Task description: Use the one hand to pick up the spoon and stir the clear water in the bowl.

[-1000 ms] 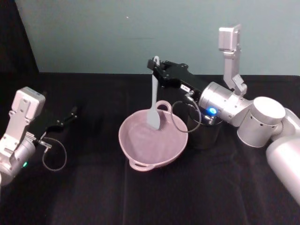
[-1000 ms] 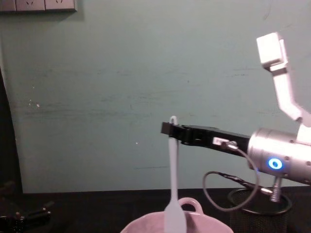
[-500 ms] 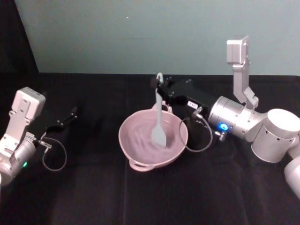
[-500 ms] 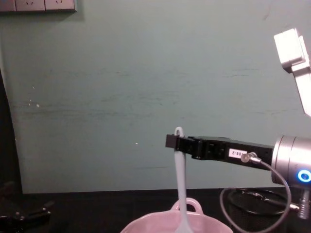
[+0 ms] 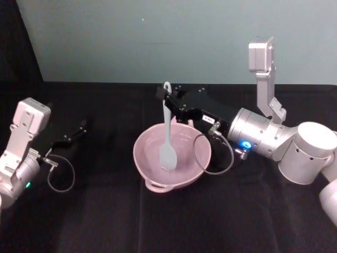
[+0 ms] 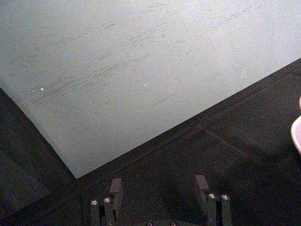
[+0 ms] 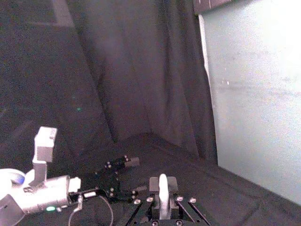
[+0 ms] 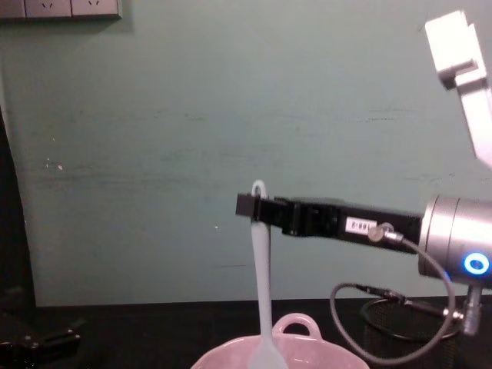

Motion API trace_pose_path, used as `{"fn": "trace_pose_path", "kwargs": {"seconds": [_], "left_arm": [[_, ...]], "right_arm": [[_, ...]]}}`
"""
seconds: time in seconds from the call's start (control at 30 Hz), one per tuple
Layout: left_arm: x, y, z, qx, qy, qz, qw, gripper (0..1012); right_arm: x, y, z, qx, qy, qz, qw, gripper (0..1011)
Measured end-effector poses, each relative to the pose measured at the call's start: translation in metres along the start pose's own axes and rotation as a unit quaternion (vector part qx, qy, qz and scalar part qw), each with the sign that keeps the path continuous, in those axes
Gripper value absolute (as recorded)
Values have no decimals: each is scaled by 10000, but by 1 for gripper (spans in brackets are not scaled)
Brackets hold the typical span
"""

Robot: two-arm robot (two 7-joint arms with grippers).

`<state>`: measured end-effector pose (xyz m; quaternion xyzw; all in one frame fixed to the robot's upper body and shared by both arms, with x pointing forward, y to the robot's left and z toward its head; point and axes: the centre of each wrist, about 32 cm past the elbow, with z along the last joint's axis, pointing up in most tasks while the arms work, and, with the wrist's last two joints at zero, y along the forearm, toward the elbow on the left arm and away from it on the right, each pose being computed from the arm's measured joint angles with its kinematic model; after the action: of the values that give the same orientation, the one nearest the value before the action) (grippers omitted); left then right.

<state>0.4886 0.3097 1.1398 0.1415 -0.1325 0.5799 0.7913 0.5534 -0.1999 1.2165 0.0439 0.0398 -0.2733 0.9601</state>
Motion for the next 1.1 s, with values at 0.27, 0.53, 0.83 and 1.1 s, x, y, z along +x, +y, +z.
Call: {"fn": "trace_pose_path", "kwargs": {"seconds": [0.27,0.53,0.83,1.1], "left_arm": [[0,0,0,0,0,0,10000,1011],[0,0,0,0,0,0,10000,1011],[0,0,0,0,0,0,10000,1011],[0,0,0,0,0,0,10000,1011]], "right_arm": [[-113,-133,287,510,-402,-72,9979,109],[-58,-411,528,860,-720,-505,9924,109],[89,-737,578,1034,-829,-1202,9839,109],[193,-852,431,1033,-623,-1584,9800,109]]}}
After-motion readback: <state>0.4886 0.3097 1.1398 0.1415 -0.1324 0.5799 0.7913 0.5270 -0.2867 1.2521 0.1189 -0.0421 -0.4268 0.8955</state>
